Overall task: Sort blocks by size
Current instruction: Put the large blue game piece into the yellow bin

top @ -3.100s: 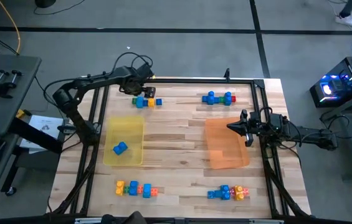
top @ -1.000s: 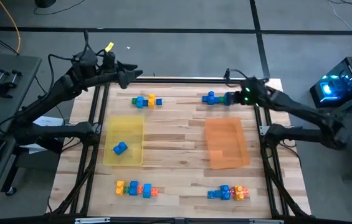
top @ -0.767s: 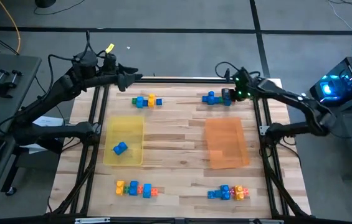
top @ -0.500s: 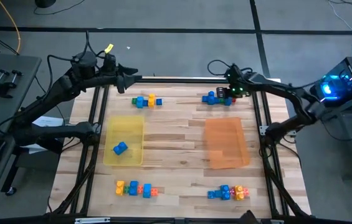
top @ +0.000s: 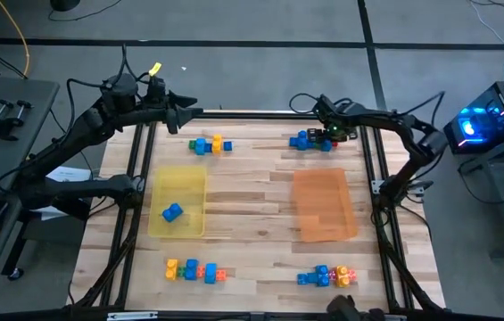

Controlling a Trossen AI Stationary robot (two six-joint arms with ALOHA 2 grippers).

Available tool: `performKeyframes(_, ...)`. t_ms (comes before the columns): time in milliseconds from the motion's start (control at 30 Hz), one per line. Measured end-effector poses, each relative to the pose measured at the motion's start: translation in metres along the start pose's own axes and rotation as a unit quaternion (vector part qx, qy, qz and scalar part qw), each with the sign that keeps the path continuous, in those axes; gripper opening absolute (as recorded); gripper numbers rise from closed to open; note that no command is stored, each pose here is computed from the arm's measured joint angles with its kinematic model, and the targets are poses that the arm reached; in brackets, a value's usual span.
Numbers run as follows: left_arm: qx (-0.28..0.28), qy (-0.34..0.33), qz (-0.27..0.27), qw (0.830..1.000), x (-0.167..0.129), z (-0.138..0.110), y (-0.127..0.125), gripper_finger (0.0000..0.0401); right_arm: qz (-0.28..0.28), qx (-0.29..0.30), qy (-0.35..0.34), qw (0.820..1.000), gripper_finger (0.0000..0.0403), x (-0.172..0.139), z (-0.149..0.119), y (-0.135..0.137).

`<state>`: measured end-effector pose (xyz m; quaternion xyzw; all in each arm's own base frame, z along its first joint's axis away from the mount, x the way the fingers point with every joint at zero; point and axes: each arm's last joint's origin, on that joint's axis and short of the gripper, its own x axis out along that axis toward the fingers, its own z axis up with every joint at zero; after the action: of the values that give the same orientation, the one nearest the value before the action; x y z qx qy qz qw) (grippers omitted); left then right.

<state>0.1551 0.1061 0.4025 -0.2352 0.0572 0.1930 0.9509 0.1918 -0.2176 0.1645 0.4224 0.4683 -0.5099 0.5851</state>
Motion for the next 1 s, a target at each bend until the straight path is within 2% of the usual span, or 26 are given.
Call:
performKeyframes(133, -0.001, -0.001, 0.000, 1.000, 0.000, 0.000, 0.000, 0.0300, -0.002, -0.011, 0.002, 1.000, 0.0209, 0.004, 0.001, 0.001)
performKeyframes(300, 0.001, -0.007, -0.001, 1.000, 0.000, 0.001, 0.000, 0.0300, -0.019, -0.025, -0.005, 0.999, 0.0128, -0.004, -0.002, -0.003)
performKeyframes(467, 0.010, -0.035, -0.011, 0.999, 0.000, 0.007, -0.003, 0.0300, -0.020, -0.041, -0.027, 0.999, 0.0129, -0.029, -0.006, -0.010)
performKeyframes(600, 0.017, -0.057, -0.020, 0.998, -0.001, 0.011, -0.005, 0.0300, 0.021, -0.034, -0.066, 0.997, 0.0129, -0.058, -0.010, -0.016)
performKeyframes(700, 0.020, -0.066, -0.024, 0.997, -0.001, 0.013, -0.005, 0.0300, 0.102, -0.027, -0.099, 0.989, 0.0129, -0.082, -0.015, -0.012)
performKeyframes(800, 0.027, -0.076, -0.027, 0.996, -0.001, 0.015, -0.006, 0.0300, 0.249, -0.049, -0.137, 0.957, 0.0129, -0.106, -0.020, 0.012)
performKeyframes(900, 0.028, -0.079, -0.028, 0.996, -0.002, 0.015, -0.007, 0.0300, 0.398, -0.088, -0.184, 0.894, 0.0129, -0.126, -0.026, 0.052)
performKeyframes(1000, 0.026, -0.078, -0.027, 0.996, -0.001, 0.015, -0.006, 0.0300, 0.491, -0.127, -0.215, 0.835, 0.0129, -0.131, -0.040, 0.098)
